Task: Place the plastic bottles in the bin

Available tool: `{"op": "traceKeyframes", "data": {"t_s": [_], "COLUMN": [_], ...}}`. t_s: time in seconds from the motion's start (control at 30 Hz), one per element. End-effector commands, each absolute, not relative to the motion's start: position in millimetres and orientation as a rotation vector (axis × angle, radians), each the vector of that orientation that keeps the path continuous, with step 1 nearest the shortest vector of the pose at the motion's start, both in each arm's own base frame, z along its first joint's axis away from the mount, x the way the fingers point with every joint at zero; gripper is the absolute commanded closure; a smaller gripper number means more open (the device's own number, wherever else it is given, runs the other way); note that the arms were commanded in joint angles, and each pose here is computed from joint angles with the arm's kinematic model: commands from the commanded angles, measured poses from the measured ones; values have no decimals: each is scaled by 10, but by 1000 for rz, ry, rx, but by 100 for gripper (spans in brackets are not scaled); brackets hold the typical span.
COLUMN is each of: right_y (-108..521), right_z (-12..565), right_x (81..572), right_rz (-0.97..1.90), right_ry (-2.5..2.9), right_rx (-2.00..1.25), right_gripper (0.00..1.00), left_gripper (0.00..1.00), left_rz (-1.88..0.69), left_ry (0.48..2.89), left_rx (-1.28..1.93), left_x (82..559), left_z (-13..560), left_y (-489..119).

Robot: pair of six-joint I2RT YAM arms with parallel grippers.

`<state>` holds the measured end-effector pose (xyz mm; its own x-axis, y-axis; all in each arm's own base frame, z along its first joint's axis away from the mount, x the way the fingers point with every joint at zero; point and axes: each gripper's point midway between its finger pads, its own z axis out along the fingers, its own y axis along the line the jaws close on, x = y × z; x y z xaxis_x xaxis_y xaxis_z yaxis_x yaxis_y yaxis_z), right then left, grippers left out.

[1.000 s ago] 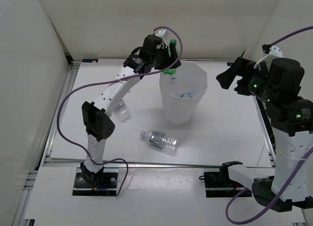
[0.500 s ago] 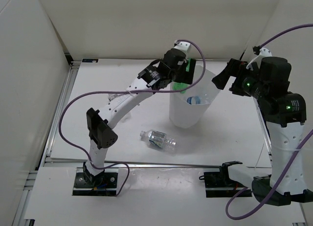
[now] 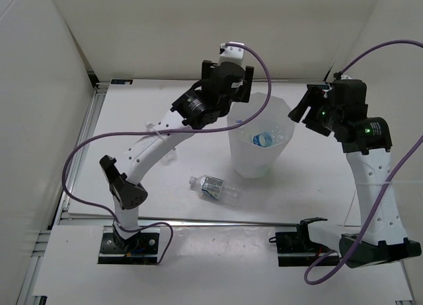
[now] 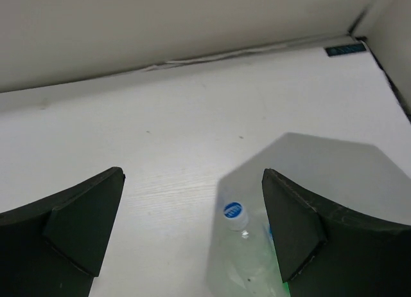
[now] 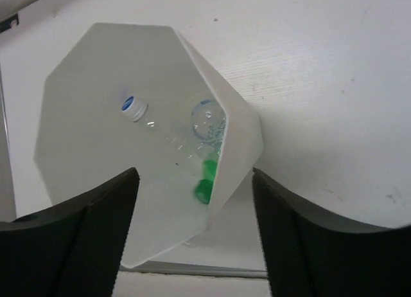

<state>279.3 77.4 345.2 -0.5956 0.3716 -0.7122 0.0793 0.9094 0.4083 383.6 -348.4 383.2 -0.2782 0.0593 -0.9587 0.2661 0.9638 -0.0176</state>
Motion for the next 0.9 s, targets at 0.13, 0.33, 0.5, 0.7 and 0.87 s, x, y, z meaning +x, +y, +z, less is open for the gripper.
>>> {"op": "traceKeyframes", "data": {"t_s": [0.13, 0.33, 0.5, 0.7, 0.87], "right_y": [426, 456, 786, 951, 1105], "right_z": [2840, 1911, 1491, 1223, 1178], "right_x": [2796, 2525, 2530, 2605, 2827], "right_rz": [338, 478, 712, 827, 899], "right_ry": [2241, 2416, 2524, 2607, 2618], "right_rx": [787, 1169, 1242, 1362, 1392], "right_gripper": [71, 94, 100, 100, 100], "left_gripper": [1, 1, 1, 1, 1], "left_rz": [108, 142, 124, 171, 159], "left_ry": [1703, 1800, 2047, 2337, 2501], "left_rx": [-139, -203, -343, -498, -597], "left_x": [3616, 3476, 3451, 3301, 3112], "left_z": [4413, 3953, 3341, 2592, 2096], "left_y": [-2211, -1766, -1281, -939, -853]}}
